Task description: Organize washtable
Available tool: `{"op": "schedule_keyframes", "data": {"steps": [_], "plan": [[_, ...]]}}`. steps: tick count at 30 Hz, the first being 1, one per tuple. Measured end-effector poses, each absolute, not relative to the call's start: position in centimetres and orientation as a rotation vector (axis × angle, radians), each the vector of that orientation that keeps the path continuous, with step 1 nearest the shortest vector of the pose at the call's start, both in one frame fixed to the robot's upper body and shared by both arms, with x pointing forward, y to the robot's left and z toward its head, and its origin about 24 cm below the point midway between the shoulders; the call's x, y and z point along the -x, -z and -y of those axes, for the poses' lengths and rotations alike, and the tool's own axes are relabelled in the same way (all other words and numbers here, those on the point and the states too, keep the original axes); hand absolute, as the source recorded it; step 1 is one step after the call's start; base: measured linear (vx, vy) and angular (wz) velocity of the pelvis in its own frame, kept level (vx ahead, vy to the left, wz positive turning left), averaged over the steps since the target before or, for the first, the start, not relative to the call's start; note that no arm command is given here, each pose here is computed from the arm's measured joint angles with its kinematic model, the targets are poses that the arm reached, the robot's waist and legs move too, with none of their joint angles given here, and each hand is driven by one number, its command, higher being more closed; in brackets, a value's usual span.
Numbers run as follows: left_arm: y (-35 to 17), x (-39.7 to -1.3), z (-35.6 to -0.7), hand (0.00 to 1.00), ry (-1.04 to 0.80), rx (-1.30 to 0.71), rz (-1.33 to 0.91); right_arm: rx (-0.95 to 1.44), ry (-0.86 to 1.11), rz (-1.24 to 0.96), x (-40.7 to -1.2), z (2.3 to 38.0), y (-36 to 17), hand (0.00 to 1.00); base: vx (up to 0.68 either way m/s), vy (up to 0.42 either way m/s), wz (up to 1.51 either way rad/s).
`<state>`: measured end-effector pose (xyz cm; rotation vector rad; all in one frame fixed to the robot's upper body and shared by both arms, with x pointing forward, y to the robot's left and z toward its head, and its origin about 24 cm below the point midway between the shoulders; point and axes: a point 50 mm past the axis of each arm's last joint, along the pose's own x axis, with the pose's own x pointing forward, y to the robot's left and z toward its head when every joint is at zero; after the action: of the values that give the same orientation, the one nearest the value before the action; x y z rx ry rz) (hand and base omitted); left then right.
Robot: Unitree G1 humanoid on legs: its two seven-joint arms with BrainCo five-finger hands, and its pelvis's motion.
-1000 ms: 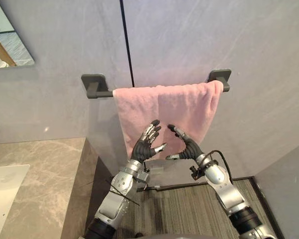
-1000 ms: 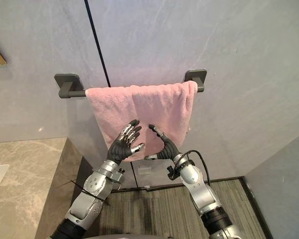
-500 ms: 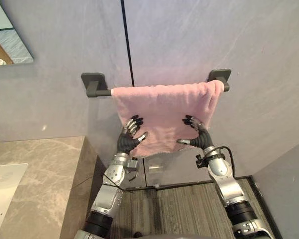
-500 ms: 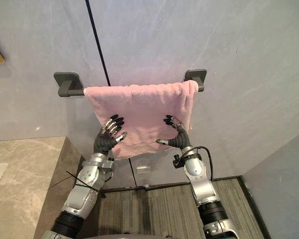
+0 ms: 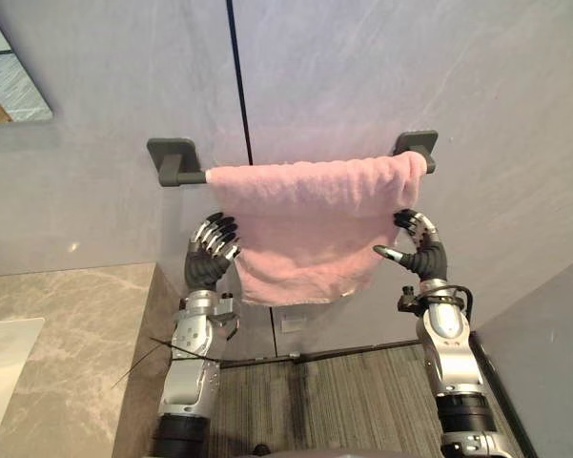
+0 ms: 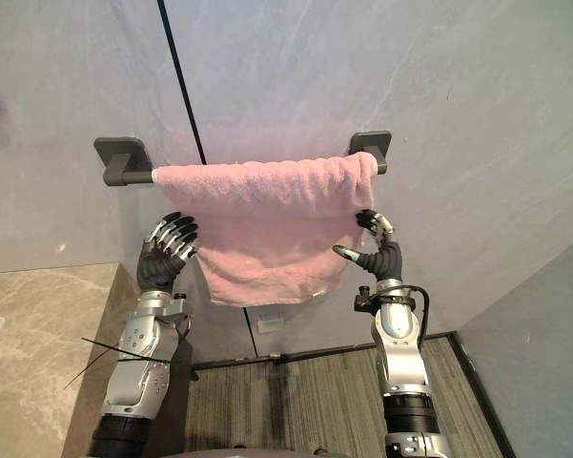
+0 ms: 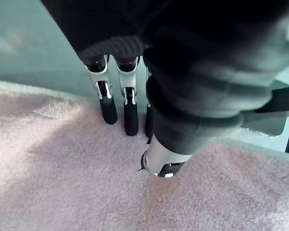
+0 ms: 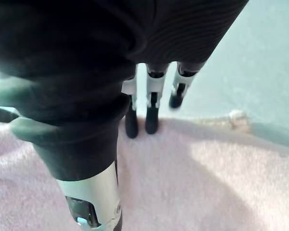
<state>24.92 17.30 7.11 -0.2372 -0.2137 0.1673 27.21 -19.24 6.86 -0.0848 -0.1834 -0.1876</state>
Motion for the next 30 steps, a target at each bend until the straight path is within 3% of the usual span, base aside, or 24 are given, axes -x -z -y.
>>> {"op": "schedule_keyframes", "data": {"steps": [7,14,23,30], "plan": [[-6.5,-22.7,-17.9,0.0,-0.223,0.292,0.211,0.068,0.308,0.143,-24.8,21.5,-5.6,0.0,0.0,0.0,0.0],[-4.0,-20.3,-17.5,0.0,-0.161,0.283,0.101,0.06,0.346,0.043,-22.2,22.1,-3.2,0.0,-0.01,-0.004,0.0],[5.8,-15.3,-16.4,0.0,-0.117,0.205,-0.38,0.069,0.272,-0.26,-17.2,20.4,3.2,0.0,-0.02,-0.013,-0.04],[10.3,-12.2,-16.4,0.0,-0.104,0.12,-0.633,0.071,0.204,-0.502,-14.9,18.8,8.0,0.0,-0.02,-0.016,-0.04]]}}
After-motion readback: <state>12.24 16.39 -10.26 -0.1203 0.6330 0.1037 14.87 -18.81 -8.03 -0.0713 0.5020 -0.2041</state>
